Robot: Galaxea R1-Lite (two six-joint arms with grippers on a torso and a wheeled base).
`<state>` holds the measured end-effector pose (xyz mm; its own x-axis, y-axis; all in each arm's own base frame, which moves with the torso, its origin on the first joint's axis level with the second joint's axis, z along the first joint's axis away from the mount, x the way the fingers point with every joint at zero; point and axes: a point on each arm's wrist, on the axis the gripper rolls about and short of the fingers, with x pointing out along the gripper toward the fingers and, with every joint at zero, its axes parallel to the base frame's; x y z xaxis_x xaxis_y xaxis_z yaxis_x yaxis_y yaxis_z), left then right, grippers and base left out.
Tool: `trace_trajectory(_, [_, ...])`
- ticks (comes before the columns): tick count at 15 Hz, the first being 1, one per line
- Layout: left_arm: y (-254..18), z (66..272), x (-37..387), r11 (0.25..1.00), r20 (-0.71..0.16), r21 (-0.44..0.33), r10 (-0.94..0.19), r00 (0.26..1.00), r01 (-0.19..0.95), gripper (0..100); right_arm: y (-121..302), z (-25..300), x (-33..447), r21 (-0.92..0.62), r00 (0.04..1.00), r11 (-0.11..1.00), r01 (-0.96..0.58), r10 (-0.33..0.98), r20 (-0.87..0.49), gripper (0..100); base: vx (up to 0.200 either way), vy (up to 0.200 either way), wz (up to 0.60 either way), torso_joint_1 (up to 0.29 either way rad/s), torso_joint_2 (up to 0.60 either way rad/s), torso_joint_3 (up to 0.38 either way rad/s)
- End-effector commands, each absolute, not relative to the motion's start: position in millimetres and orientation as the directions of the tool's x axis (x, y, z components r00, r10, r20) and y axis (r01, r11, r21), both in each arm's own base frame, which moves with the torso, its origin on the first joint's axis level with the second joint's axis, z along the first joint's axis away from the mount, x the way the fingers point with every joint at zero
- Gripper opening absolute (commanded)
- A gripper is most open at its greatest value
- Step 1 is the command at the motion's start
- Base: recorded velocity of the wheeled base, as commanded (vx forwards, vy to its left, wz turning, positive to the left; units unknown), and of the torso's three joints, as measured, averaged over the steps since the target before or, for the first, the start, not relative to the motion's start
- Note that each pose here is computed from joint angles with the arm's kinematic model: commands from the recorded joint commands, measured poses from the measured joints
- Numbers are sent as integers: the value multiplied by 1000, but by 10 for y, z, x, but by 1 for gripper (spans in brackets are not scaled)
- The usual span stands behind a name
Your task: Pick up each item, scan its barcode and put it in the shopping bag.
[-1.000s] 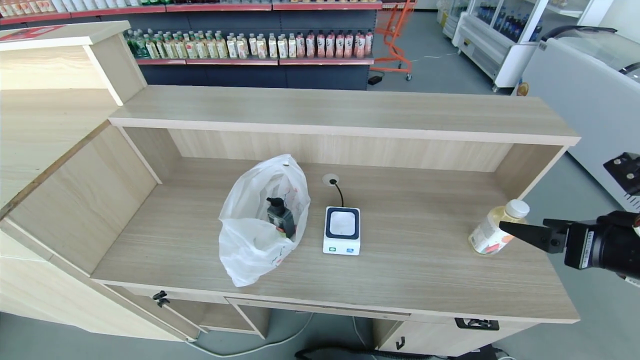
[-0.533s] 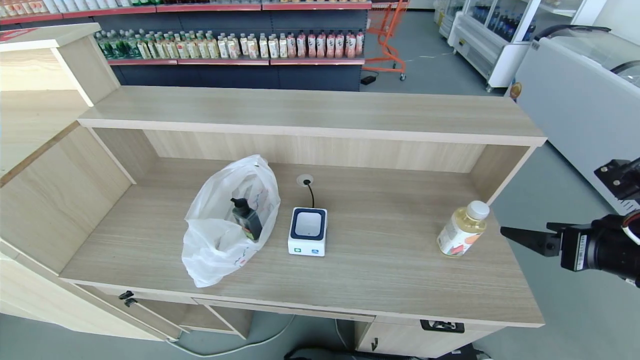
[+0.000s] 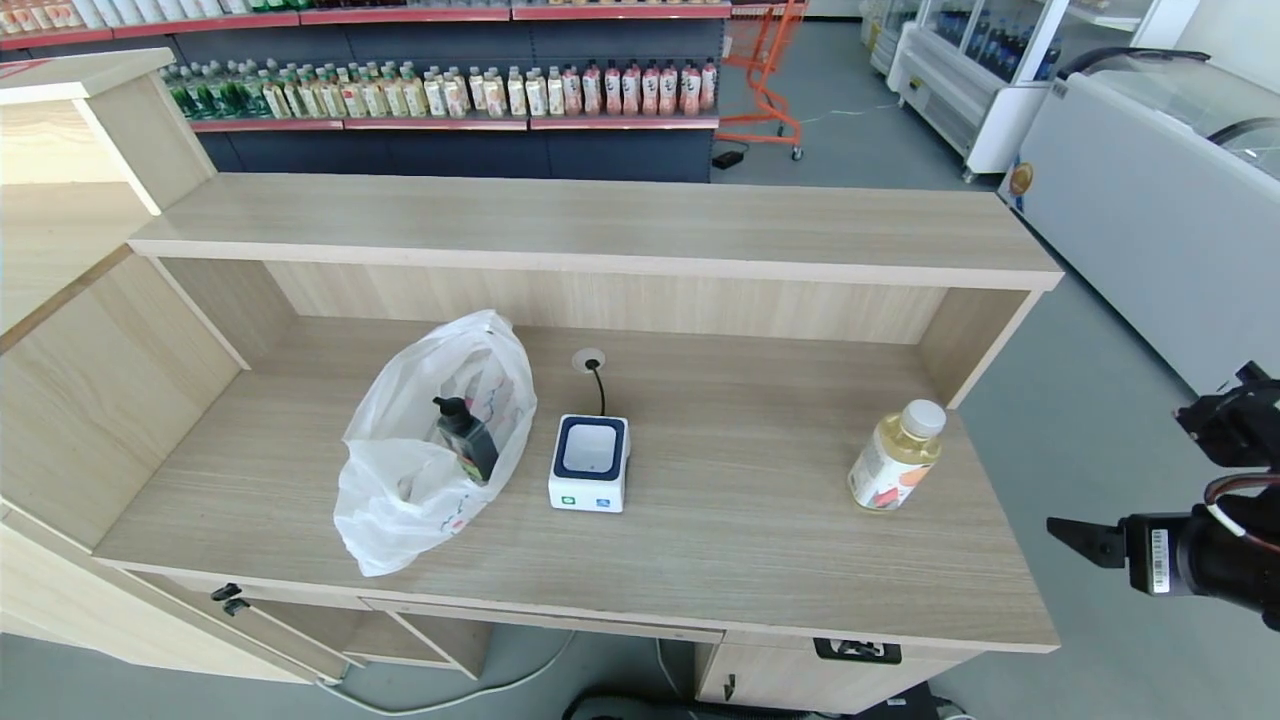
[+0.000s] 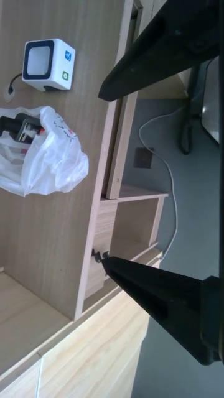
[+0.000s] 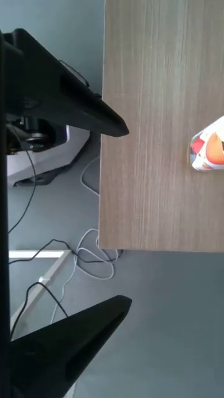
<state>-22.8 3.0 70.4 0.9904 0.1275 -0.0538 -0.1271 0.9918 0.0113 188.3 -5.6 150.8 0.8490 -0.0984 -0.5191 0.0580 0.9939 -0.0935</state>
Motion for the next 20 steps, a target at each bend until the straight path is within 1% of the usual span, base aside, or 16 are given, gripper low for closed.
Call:
trace_trajectory(1, [30,703,-231,992,-50,11,129,990,-128,100,-156,1303,2065,-121,800,984,134,-179,-572,100,0,0,0,0,0,0])
trace_trajectory(4, [30,703,-231,992,-50,11,129,990,-128,100,-181,1032,2347,-63,840,985,160,-169,-516,100,0,0,0,0,0,0])
trace_trajectory(6, [30,703,-231,992,-50,11,129,990,-128,100,-154,939,2460,-24,848,988,153,-144,-510,100,0,0,0,0,0,0])
trace_trajectory(8, [30,703,-230,992,-52,11,129,990,-128,100,-136,846,2586,-17,858,990,142,-132,-496,100,0,0,0,0,0,0])
trace_trajectory(12, [30,703,-230,992,-52,11,129,990,-128,100,37,835,2860,30,883,998,58,-37,-468,100,0,0,0,0,0,0])
trace_trajectory(16, [29,703,-230,992,-52,11,130,990,-130,100,160,860,3159,30,904,1000,9,4,-427,100,0,0,0,0,0,0])
trace_trajectory(20, [30,703,-230,992,-52,11,129,990,-128,100,273,764,3226,45,891,997,-62,75,-448,100,0,0,0,0,0,0])
